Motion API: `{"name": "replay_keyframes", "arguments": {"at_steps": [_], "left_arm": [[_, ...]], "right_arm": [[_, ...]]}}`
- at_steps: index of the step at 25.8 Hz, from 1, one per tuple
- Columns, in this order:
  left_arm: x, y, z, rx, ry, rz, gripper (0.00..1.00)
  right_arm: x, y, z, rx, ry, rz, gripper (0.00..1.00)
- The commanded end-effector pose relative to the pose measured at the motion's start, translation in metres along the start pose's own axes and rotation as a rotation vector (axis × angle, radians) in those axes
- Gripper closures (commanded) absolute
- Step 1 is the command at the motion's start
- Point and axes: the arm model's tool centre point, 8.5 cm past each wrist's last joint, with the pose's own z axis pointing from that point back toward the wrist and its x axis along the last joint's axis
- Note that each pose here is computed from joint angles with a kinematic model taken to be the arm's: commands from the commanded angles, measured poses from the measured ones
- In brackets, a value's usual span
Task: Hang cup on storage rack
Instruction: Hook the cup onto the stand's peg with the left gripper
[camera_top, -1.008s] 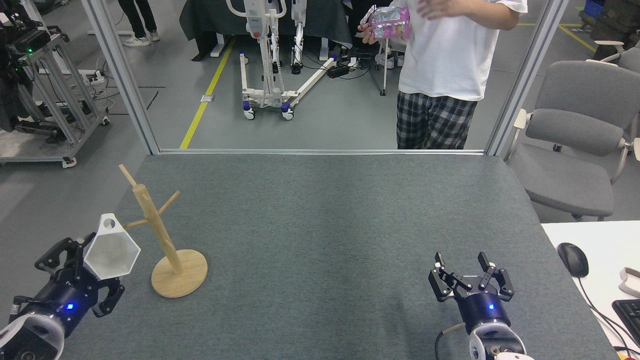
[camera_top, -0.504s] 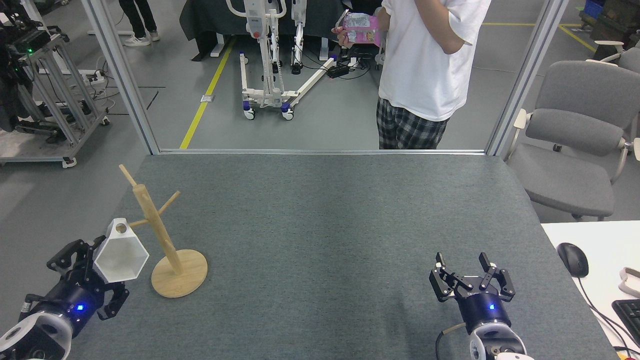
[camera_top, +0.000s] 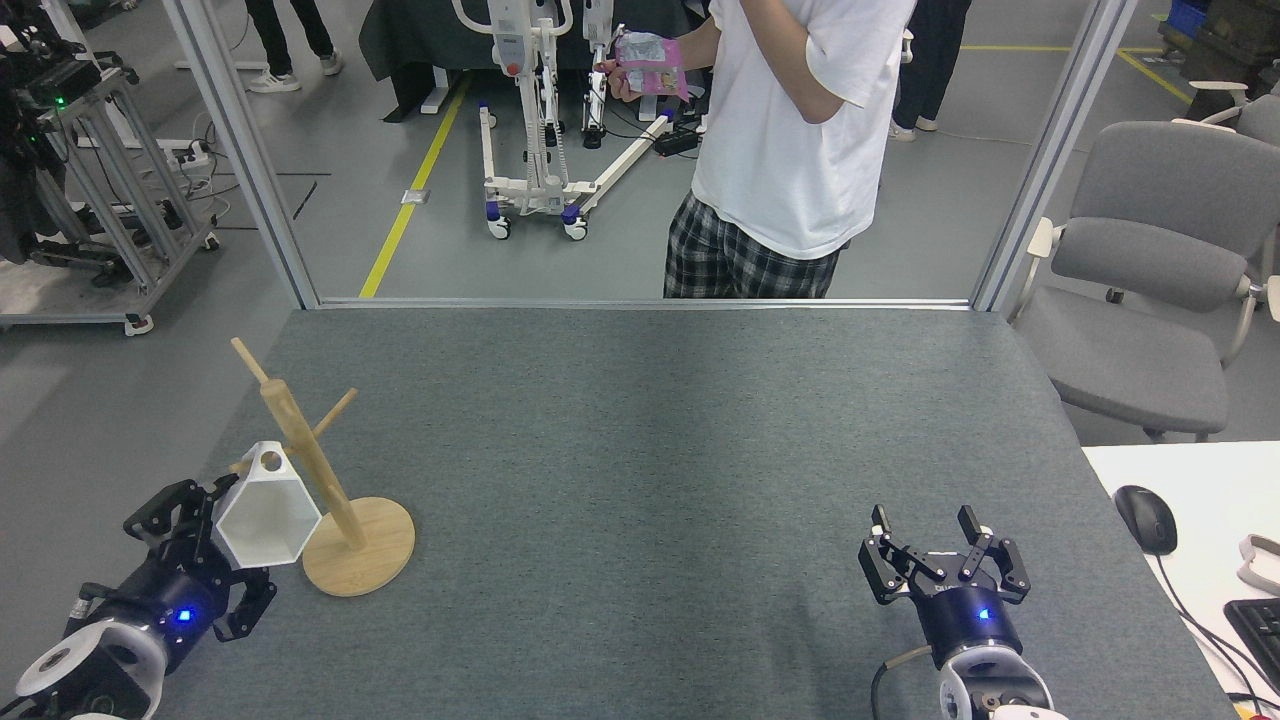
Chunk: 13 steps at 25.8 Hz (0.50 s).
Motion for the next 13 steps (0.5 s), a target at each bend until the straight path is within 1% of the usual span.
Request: {"name": "replay_keyframes", "arguments": {"at_steps": [1, 3, 4, 7, 9, 13], "left_arm": [[-0.0011, 0.0066, -0.0049, 0.012, -0.001, -0.017, 0.95], [-0.0030, 0.0078, -0.0055, 0.014, 0.009, -0.017, 0.68], [-0.0032, 0.0083, -0.0059, 0.014, 0.010, -0.018, 0.57], [-0.0039, 0.0089, -0.0067, 0.017, 0.014, -0.016, 0.37], [-0.0040, 0.0099, -0.0072, 0.018, 0.018, -0.012, 0.25], [0.0003, 0.0116, -0.0094, 0.018, 0.028, 0.008, 0.11]], "right_arm": [[0.0007, 0.0002, 0.0000, 0.001, -0.001, -0.001, 0.01], [0.0007, 0.0002, 0.0000, 0.001, -0.001, -0.001, 0.01], [0.0007, 0.0002, 0.0000, 0.001, -0.001, -0.001, 0.01], [0.0006, 0.0007, 0.0001, 0.002, 0.000, -0.002, 0.01], [0.0006, 0.0007, 0.0001, 0.002, 0.000, -0.002, 0.01], [0.0011, 0.0014, 0.0005, 0.004, -0.002, -0.001, 0.01]]}}
